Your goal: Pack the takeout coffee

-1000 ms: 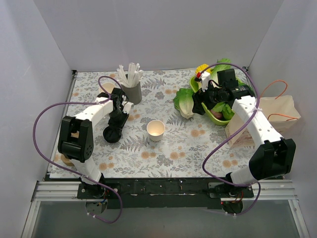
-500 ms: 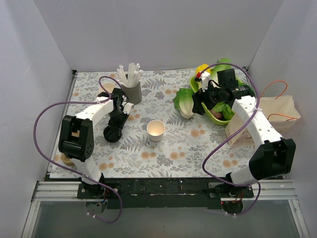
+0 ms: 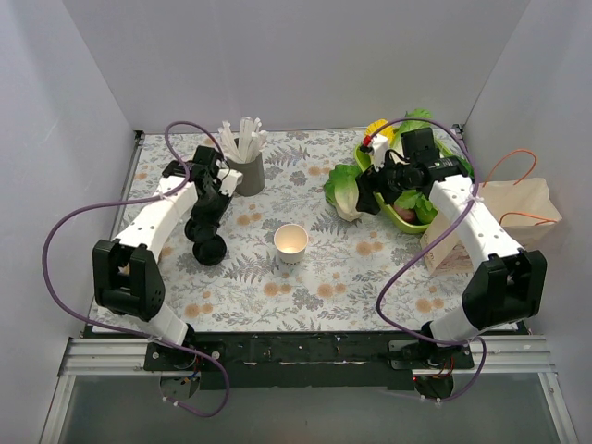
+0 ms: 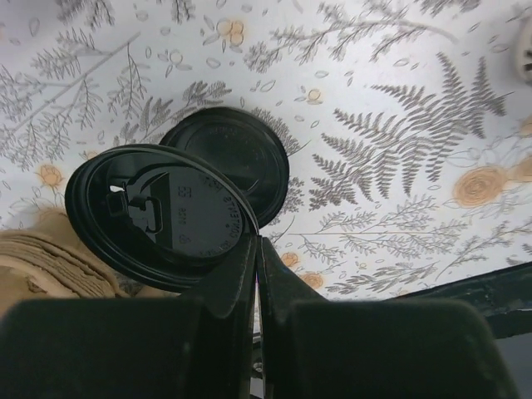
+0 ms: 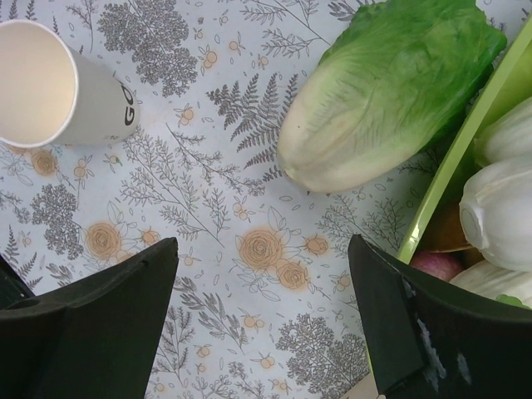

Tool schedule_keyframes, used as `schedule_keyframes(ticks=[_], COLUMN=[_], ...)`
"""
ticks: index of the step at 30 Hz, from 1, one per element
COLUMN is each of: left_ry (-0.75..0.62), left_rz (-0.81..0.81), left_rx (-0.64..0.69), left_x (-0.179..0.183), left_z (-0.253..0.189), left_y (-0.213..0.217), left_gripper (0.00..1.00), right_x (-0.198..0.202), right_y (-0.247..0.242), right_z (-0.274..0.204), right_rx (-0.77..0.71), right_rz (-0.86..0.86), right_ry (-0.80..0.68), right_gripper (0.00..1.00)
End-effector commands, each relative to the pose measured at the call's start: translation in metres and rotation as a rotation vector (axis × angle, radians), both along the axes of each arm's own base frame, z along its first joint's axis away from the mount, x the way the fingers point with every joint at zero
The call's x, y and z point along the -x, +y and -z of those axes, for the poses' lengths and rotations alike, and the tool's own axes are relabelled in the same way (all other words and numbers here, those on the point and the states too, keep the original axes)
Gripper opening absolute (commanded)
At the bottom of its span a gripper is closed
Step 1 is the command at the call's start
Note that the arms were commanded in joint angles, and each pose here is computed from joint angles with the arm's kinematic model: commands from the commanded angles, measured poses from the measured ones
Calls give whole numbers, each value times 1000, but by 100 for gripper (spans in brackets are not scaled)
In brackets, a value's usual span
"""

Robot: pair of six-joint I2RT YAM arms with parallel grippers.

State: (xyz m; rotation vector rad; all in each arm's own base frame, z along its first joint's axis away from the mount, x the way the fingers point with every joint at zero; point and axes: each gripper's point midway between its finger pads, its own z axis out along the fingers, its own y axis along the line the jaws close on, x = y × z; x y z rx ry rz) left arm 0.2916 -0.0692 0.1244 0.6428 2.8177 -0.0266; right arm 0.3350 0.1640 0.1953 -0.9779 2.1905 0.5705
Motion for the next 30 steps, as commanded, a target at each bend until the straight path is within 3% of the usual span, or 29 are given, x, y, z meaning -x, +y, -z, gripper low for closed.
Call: schedule_keyframes(ticks=[1, 12, 16, 20, 23, 29, 30], left_ry=[-95, -160, -238, -287, -288, -263, -207], left_rz=[41, 451, 543, 614, 650, 604, 561], left_rx=[144, 763, 901, 991, 1056, 1164, 1195], left_x=[-14, 23, 34, 33, 30, 10, 13], left_z=[-48, -159, -176, -170, -169, -160, -155], left_y=[-25, -128, -149, -165, -174, -191, -194], left_gripper=[0, 0, 0, 0, 0, 0, 0], right_x=[-7, 16, 18, 8, 12, 20, 20], right_y=[15, 41, 46, 54, 66, 78, 79], right_z=[-25, -66, -76, -92, -97, -85, -82], right_rx=[-48, -182, -211, -297, -382, -458, -460], right_rz=[-46, -236, -250, -156, -175, -225, -225], right_ry=[-50, -117, -177, -189, -127, -32, -16], right_gripper=[91, 91, 90, 89, 89, 87, 88])
